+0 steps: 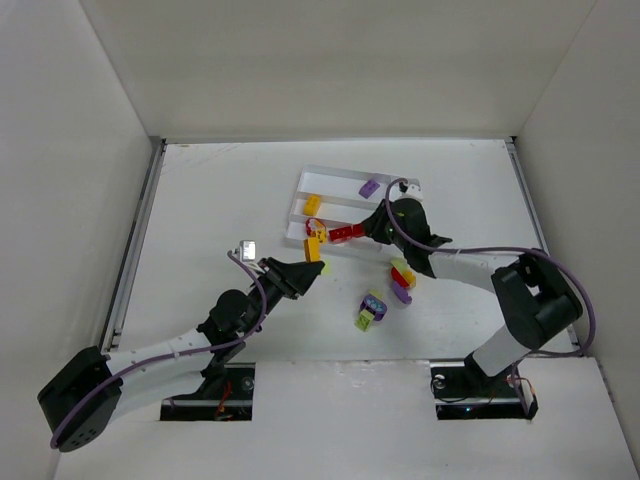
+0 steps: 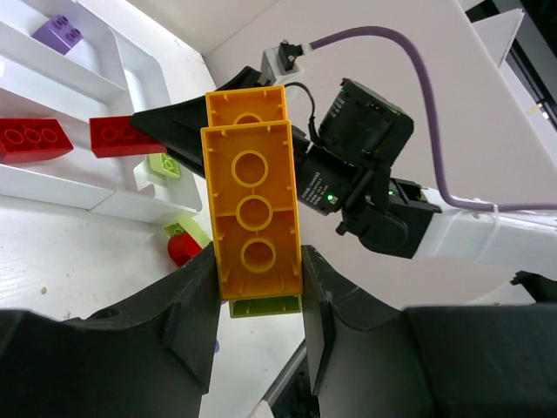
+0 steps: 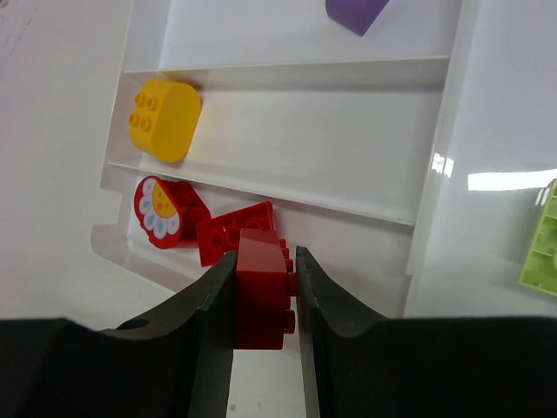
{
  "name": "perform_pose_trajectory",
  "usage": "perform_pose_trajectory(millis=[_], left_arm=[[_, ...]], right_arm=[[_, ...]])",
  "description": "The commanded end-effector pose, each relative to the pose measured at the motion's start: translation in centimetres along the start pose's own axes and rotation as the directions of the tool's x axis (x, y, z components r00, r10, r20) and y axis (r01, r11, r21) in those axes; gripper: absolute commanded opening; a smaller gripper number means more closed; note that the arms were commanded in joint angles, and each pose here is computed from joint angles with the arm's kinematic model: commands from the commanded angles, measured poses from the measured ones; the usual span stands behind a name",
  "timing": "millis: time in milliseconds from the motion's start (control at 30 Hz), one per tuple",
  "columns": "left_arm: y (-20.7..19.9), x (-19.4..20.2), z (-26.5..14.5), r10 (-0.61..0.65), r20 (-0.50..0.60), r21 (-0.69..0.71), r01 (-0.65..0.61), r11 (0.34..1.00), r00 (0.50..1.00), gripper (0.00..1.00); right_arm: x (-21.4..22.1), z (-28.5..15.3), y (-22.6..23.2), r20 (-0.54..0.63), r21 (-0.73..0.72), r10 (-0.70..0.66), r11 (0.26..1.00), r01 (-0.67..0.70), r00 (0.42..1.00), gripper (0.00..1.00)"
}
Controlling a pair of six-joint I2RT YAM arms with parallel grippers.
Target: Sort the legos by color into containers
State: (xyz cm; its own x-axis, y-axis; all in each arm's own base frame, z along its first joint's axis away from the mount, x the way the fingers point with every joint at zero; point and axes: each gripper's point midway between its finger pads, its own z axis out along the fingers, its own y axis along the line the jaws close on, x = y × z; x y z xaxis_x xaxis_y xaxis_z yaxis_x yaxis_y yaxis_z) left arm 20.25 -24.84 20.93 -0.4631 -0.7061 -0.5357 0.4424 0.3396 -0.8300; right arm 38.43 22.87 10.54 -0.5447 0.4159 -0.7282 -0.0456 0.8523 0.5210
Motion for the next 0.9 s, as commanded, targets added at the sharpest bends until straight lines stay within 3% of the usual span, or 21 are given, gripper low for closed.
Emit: perform_pose_trajectory(millis=[0,167,533,733,800,867], left_arm=[[-3.6,-2.0,0.4,-0.045,0.051,0.117,0.039,0.992,0.998,0.16],[-3.8,-1.9,0.3,-0.058,0.042,0.128,0.053,0.990,0.997,0.16],[-4.1,-1.9,-0.2,-0.112,0.027,0.147,0.107,0.983,0.993,0.16],[-3.9,-2.1,-0.2,-0.122,0.031,0.140,0.116,0.983,0.992,0.16],[-3.9,-2.1,-0.1,-0.131,0.030,0.140,0.125,0.982,0.991,0.16],[-4.2,-1.9,-0.2,-0.136,0.019,0.150,0.131,0.980,0.991,0.16]], right_arm=[[-1.9,0.5,2.0,0.053,-0.089,0.064,0.994,-0.059,0.997,0.34],[-2.9,0.0,1.6,0.084,-0.068,0.056,0.996,-0.050,0.995,0.64],[-6.1,-6.0,3.7,0.163,-0.185,0.042,0.983,-0.011,0.986,0.70],[-4.1,-4.9,2.7,0.097,-0.145,0.005,0.989,0.009,0.995,0.48],[-4.0,-5.3,3.6,0.096,-0.159,-0.008,0.987,0.023,0.995,0.33],[-5.1,-7.3,5.2,0.131,-0.211,-0.003,0.977,0.030,0.991,0.33]])
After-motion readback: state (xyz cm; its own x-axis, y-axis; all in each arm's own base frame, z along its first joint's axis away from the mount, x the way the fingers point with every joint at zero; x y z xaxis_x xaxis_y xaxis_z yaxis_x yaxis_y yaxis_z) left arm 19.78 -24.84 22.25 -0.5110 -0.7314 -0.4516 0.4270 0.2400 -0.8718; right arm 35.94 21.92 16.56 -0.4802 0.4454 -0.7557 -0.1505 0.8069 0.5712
